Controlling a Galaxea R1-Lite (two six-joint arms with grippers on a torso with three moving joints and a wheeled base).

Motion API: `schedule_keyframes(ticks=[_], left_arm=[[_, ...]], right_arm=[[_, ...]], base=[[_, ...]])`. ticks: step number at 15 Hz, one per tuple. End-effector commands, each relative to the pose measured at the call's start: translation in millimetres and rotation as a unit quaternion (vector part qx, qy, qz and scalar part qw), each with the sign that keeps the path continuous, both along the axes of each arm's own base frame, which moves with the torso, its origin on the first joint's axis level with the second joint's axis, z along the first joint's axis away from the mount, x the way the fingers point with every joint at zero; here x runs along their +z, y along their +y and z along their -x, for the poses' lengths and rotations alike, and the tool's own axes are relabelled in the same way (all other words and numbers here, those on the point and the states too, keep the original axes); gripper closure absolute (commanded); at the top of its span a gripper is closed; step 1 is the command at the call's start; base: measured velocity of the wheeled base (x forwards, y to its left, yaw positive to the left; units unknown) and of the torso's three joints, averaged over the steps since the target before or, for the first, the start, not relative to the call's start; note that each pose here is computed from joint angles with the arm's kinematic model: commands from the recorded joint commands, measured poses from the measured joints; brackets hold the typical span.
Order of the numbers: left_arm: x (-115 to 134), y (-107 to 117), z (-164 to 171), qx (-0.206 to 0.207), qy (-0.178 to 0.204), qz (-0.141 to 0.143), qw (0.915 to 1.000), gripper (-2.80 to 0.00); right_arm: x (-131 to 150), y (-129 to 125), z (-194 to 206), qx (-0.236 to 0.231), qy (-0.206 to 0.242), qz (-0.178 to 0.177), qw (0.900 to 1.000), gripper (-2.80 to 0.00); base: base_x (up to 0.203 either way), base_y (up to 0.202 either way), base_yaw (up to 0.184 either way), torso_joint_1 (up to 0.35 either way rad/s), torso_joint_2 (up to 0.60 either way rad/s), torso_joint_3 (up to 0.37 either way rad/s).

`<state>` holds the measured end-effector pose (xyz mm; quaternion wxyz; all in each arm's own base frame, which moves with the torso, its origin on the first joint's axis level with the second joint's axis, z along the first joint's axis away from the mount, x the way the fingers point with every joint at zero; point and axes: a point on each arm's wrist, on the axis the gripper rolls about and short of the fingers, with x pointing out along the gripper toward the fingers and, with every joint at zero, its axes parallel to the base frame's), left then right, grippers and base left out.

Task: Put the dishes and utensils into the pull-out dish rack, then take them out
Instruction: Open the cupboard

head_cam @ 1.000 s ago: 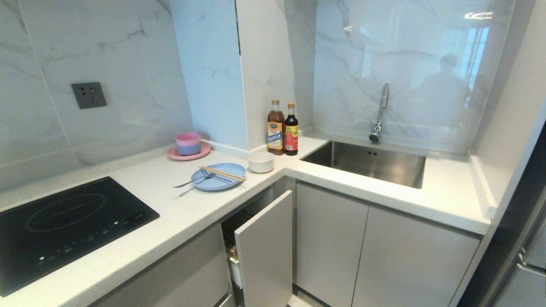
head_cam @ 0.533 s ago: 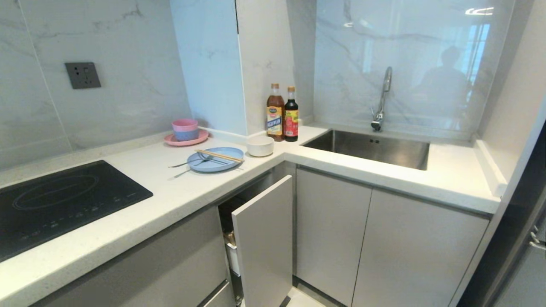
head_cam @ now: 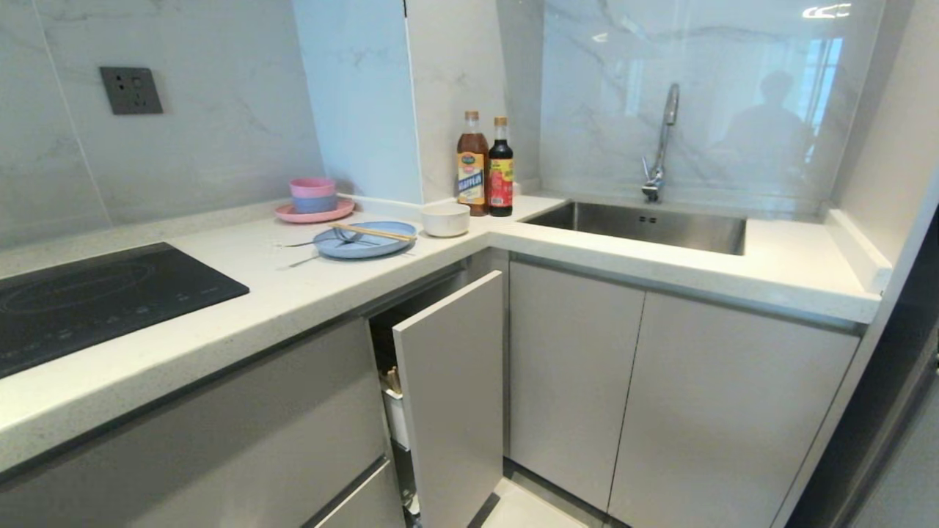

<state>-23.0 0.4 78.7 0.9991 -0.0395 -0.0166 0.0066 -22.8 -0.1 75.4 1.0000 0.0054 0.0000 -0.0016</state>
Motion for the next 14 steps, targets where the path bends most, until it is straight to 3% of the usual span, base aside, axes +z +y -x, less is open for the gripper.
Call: schedule_keyframes(ticks=[1,14], left_arm=[[-2.9,0.0,-0.9,0.000,0.006,0.001,1.0000,0.00],[-2.9,0.0,-0.9,0.000,0.006,0.001,1.0000,0.00]], right_arm=[[-0.4,0.0,-0.1,0.000,0.001,0.000,1.000,0.00],[-0.4,0.0,-0.1,0.000,0.001,0.000,1.000,0.00]], base=[[0.000,0.000,0.000,-0.088,0.17,0.088],[0.000,0.000,0.000,-0.008,0.02,0.008]])
